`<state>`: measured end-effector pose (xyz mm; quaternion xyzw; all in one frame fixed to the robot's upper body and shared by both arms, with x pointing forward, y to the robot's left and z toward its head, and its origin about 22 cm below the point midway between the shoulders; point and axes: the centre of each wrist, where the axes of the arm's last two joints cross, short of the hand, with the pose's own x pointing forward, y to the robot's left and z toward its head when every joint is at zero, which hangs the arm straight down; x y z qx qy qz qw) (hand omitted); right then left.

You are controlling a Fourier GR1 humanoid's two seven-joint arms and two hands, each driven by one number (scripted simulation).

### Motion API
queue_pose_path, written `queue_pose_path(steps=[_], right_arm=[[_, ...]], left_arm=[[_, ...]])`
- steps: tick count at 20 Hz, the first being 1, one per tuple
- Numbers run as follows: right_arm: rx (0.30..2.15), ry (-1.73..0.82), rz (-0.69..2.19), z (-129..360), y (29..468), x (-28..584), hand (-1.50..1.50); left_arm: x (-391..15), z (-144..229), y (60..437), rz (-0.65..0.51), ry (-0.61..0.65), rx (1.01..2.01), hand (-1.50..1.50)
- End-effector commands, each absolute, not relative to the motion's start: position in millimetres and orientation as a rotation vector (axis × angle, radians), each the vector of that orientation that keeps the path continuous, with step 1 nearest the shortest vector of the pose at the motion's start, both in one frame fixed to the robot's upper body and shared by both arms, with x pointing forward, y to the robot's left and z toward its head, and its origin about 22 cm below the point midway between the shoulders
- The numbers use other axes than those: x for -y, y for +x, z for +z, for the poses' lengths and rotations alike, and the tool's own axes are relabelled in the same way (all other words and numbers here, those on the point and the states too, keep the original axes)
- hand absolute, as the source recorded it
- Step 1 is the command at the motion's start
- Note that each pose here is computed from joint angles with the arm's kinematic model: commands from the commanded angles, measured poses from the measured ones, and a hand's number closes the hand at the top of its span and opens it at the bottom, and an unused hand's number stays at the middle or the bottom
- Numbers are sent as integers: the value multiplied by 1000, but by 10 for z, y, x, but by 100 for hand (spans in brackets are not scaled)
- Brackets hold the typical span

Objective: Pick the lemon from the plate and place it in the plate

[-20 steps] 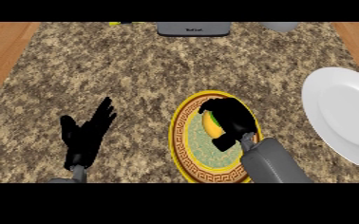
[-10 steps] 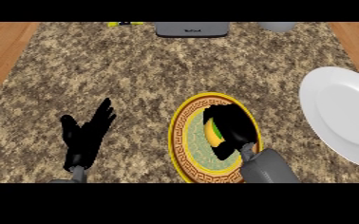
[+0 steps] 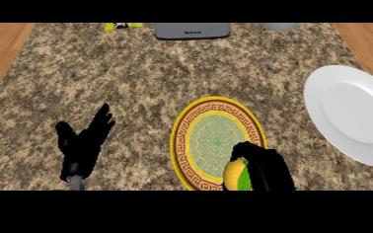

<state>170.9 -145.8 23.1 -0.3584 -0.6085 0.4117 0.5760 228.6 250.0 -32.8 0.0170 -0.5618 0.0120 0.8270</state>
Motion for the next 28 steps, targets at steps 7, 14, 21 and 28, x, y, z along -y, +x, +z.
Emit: queue_pose_path(steps=[7,14,21,28], right_arm=[[1631,-1041,428,826,1191,1760,150],[1611,-1060,110,670,1277,2260,150],[1646,-1108,-25,673,1681,3013,150],[1610,-1261,-109,397,2115,3864,150]], left_arm=[[-2510,-400,2283,13,28,1170,0],[-2456,-298,2300,-5,-2,1182,0],[-2581,-253,2343,0,-3,1189,0],[-2432,-212,2400,0,1,1192,0]])
